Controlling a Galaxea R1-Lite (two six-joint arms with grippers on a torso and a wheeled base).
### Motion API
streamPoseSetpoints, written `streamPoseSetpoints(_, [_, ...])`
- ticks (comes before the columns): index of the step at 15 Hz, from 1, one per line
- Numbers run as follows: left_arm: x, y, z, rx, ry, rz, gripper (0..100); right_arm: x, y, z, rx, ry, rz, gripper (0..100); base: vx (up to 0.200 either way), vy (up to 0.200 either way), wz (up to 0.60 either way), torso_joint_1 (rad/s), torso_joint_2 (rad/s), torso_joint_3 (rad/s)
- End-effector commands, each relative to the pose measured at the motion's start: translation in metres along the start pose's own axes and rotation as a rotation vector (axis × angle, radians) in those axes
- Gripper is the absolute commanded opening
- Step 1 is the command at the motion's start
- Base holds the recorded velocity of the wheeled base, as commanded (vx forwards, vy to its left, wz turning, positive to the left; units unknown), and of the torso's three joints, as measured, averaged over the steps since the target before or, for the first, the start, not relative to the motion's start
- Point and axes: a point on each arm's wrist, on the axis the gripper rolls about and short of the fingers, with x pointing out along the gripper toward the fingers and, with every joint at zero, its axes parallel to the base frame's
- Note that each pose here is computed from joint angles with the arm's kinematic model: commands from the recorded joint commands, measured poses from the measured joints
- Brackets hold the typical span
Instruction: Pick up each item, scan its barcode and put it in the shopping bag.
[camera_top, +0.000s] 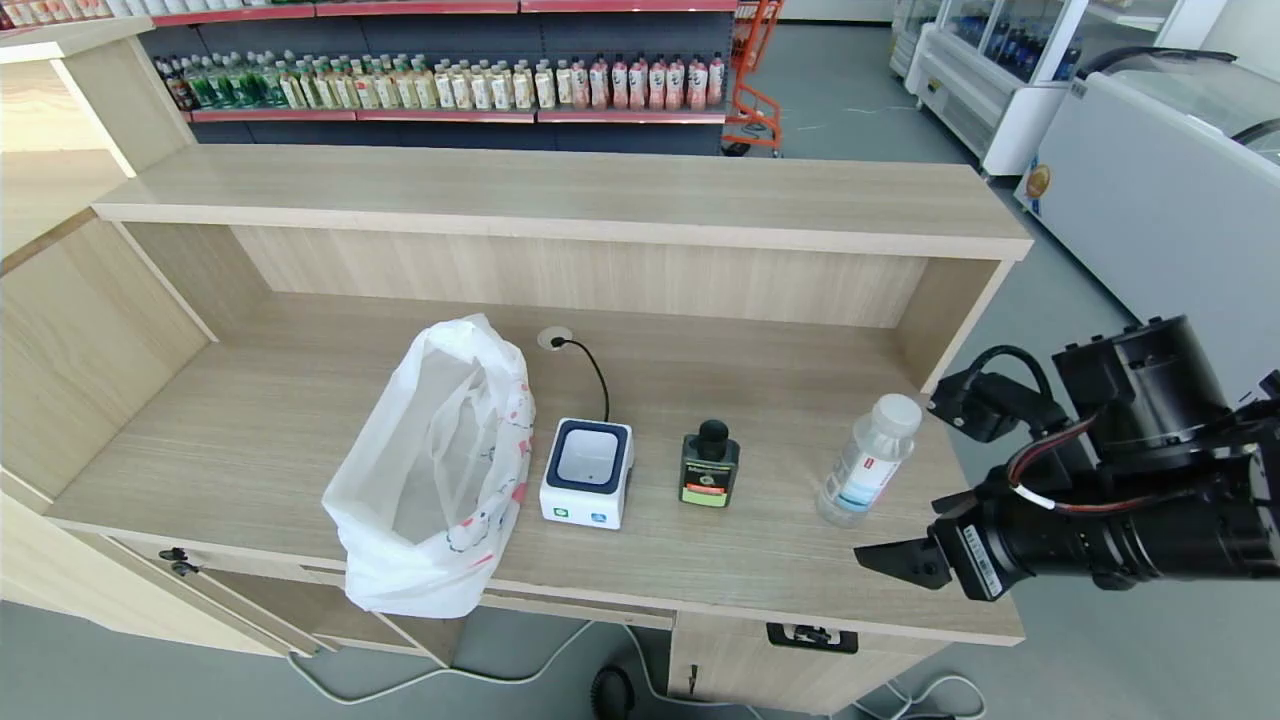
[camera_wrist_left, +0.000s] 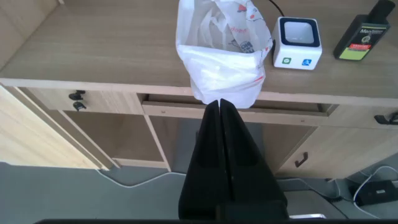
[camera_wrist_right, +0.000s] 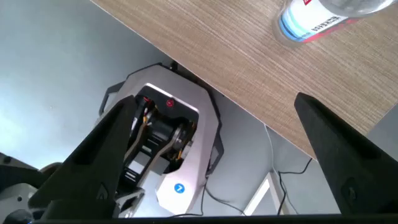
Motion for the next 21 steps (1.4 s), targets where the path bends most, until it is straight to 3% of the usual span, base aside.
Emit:
streamPoseSetpoints(1, [0.000, 0.000, 0.000, 0.000, 0.000, 0.001, 0, 0.028, -0.001, -0.004, -0.015, 0.065, 0.008, 100, 0.000, 0.000, 0.00, 0.000, 0.00, 0.000])
streamPoseSetpoints(8, [0.000, 0.000, 0.000, 0.000, 0.000, 0.001, 0, 0.098, 0.005, -0.002, -0.120, 0.056, 0.039, 100, 0.000, 0.000, 0.00, 0.000, 0.00, 0.000])
streamPoseSetpoints(14, [0.000, 0.000, 0.000, 0.000, 0.000, -0.001, 0, 0.142, 0.004, 0.009, -0.133, -0.059, 0.037, 100, 0.000, 0.000, 0.00, 0.000, 0.00, 0.000])
streamPoseSetpoints(16, [0.000, 0.000, 0.000, 0.000, 0.000, 0.001, 0, 0.167, 0.008, 0.022, -0.149, -0.140, 0.078, 100, 0.000, 0.000, 0.00, 0.000, 0.00, 0.000])
streamPoseSetpoints(21, [0.000, 0.000, 0.000, 0.000, 0.000, -0.001, 0, 0.197, 0.010, 0.032, -0.257, -0.179, 0.116, 100, 0.000, 0.000, 0.00, 0.000, 0.00, 0.000])
